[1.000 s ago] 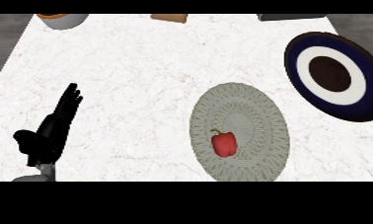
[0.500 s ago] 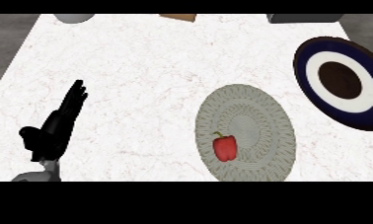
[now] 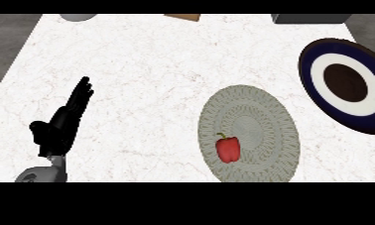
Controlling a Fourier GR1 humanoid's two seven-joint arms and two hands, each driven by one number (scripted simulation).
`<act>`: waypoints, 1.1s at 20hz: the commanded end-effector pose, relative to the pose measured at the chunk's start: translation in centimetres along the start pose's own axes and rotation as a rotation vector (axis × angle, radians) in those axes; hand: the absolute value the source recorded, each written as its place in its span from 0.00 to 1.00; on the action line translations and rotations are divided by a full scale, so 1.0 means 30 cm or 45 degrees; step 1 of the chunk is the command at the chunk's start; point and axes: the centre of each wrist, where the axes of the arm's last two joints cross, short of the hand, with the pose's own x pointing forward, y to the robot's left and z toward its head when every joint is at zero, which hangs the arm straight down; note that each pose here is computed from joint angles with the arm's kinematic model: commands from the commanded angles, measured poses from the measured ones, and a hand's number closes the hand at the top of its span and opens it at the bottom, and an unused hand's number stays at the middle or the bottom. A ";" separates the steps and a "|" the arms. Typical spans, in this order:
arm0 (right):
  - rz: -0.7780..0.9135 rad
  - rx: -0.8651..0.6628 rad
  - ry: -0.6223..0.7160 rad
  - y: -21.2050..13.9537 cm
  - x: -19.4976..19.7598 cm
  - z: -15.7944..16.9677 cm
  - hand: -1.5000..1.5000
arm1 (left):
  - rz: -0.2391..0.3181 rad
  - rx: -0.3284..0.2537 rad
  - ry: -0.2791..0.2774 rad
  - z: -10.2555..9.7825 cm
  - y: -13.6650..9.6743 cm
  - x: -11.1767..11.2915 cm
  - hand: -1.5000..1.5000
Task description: Pick the can from the placemat and place it in the plate
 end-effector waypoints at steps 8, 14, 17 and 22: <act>-0.084 0.153 -0.042 0.244 0.244 -0.175 1.00 | -0.008 -0.017 -0.024 -0.005 0.005 0.011 0.50; -0.124 0.197 -0.087 0.417 0.370 -0.265 1.00 | -0.005 -0.016 -0.003 -0.017 -0.017 -0.006 0.50; -0.144 0.223 -0.071 0.538 0.430 -0.280 1.00 | 0.004 -0.018 -0.015 -0.022 0.006 -0.039 0.50; -0.380 0.109 0.090 0.631 0.439 -0.315 1.00 | -0.009 -0.020 -0.030 -0.024 0.030 0.008 0.50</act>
